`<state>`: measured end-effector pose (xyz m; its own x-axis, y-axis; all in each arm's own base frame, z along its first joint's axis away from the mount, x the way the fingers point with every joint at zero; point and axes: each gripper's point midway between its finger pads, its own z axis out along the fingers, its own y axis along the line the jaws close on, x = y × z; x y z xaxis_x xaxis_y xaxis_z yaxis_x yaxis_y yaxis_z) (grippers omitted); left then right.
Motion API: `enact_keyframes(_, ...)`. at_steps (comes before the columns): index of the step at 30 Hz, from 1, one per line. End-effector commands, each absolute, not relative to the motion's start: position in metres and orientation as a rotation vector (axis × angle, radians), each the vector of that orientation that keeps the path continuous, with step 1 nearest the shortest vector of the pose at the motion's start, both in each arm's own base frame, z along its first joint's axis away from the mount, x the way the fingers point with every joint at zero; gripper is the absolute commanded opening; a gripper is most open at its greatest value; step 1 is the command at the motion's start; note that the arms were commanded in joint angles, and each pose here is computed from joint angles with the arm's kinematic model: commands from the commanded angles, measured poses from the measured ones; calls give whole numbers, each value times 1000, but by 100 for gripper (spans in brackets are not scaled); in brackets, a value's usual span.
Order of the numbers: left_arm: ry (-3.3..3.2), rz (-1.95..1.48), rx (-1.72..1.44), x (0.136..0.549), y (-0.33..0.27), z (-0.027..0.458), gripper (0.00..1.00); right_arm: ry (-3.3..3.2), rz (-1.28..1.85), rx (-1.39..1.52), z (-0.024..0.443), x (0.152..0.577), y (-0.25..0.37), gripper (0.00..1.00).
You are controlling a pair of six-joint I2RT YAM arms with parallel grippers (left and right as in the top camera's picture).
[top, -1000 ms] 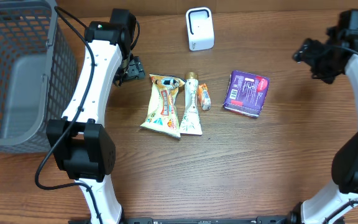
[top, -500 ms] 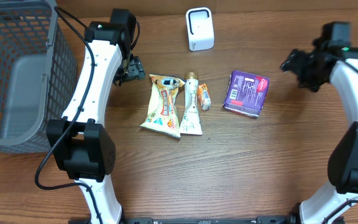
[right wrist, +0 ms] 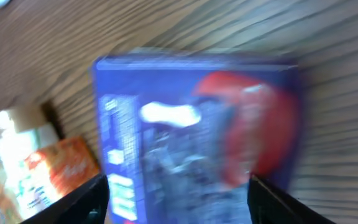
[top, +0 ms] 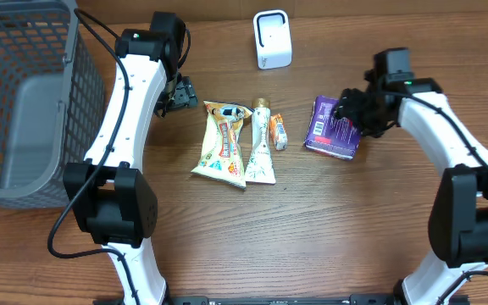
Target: Scan the item barcode
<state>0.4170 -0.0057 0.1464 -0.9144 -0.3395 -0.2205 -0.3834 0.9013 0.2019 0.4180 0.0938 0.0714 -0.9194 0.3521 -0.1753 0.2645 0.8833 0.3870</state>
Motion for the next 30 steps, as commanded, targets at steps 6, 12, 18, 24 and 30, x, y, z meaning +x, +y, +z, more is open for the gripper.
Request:
enact_keyframes(6, 2886, 359, -563, 418, -9, 144, 100, 2805, 548, 401, 81, 417, 112, 72)
enact_keyframes(12, 2886, 359, -563, 418, -9, 144, 100, 2796, 492, 405, 122, 427, 94, 78)
enact_keyframes(18, 2886, 359, -563, 418, -9, 144, 100, 2753, 271, 502, 172, 434, 49, 85)
enact_keyframes(24, 2886, 359, -563, 418, -9, 144, 100, 2671, 199, 612, 201, 443, 5, 96)
enact_keyframes(30, 2886, 359, -563, 418, -9, 144, 100, 2622, 150, 727, 202, 444, -37, 100)
